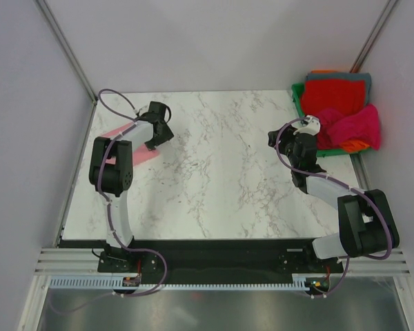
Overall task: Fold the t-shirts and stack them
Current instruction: Neatly place the folded tshirt to the corner, then reset both grippers
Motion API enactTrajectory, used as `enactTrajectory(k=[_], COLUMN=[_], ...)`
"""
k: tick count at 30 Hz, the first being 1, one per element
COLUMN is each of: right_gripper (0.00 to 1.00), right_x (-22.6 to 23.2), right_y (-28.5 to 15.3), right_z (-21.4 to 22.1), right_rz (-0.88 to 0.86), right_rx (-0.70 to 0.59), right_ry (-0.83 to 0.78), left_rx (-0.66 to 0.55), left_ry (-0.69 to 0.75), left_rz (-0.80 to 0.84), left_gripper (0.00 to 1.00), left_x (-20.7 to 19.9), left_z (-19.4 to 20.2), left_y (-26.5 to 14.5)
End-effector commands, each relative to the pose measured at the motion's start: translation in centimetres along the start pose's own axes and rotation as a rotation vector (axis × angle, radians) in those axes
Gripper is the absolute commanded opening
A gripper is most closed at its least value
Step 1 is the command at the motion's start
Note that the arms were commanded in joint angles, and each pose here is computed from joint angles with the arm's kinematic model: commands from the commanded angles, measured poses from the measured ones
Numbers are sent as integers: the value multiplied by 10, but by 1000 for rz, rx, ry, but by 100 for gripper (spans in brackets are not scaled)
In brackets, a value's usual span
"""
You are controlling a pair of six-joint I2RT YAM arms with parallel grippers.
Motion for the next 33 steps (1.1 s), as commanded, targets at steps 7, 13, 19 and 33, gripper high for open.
enactTrajectory(k=[7, 13, 19, 33], right_gripper=[64, 64, 64, 67], right_x=[3, 4, 1, 0], right_y=[-1, -1, -3, -15], right_z=[-14, -15, -16, -24], right_rz=[-12, -8, 13, 30], right_rx=[-57, -58, -62, -94], right_ry=[21, 22, 23, 25], left_rx=[-60, -76, -104, -164], left_ry=[-180, -151, 55, 276], left_rz=[-104, 21, 451, 1053], left_gripper=[74, 75, 76, 100], left_x=[65, 55, 8, -19], left_z=[7, 6, 25, 57], left_y=[-48, -68, -101, -171])
Point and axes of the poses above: each gripper's point midway between its finger pads, its own y axis out along the fingers, its own x axis along the line the jaws close on, z = x × y, the point moved 7 cm from there along -y, back along the fingers, and after that the axes turned 13 degrees about -y, right-handed, at the moved point
